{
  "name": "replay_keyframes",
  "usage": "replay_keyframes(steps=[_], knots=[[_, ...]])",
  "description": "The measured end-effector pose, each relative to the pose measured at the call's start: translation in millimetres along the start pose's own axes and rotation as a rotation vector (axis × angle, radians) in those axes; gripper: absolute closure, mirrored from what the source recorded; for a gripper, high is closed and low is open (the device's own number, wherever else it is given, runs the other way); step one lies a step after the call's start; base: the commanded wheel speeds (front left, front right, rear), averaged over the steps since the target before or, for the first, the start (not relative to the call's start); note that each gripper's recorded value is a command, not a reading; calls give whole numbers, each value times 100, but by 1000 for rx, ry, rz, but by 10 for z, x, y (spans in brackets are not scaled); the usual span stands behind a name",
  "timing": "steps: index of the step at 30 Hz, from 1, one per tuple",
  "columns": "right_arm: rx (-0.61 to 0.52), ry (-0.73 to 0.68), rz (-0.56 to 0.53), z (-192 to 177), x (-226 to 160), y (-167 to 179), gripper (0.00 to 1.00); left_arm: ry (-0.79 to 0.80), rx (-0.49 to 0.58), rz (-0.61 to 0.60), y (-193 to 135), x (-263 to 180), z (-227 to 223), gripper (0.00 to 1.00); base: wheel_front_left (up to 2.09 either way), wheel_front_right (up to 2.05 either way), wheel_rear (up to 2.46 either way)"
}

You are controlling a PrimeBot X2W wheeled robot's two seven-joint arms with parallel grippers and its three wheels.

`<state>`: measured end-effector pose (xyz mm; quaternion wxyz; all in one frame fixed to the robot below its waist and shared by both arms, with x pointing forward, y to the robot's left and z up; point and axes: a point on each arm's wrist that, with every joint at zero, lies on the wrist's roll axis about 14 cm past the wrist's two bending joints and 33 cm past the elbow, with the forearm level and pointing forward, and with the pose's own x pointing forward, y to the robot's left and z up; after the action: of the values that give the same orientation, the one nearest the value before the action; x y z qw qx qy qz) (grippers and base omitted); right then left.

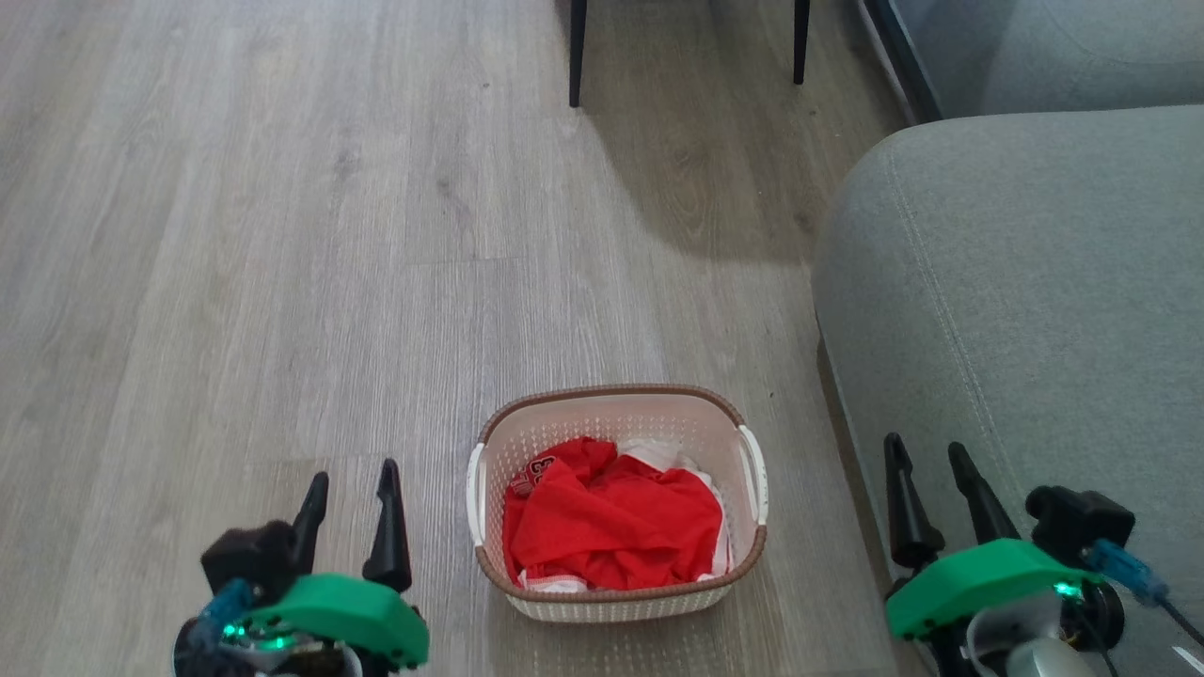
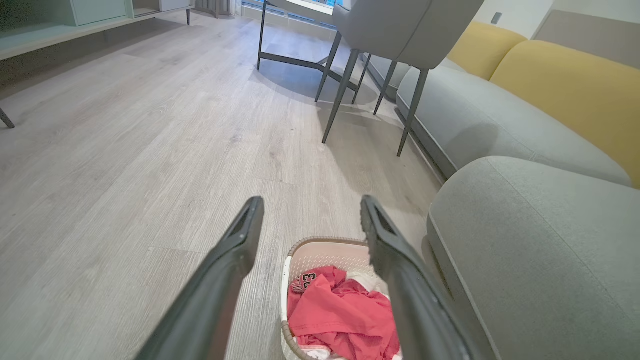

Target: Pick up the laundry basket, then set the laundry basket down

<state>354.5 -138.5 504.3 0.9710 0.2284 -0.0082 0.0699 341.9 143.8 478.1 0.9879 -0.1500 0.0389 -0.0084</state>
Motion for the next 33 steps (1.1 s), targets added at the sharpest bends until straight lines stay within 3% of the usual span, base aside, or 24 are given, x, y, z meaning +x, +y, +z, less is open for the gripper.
replay_keyframes(steps=[27, 33], knots=[[-298, -53, 123, 59, 10, 290, 0, -53, 276, -47, -86, -76, -37, 0, 0, 0, 0], [-304, -54, 126, 62, 9, 297, 0, -42, 281, -49, -86, -83, -74, 0, 0, 0, 0]])
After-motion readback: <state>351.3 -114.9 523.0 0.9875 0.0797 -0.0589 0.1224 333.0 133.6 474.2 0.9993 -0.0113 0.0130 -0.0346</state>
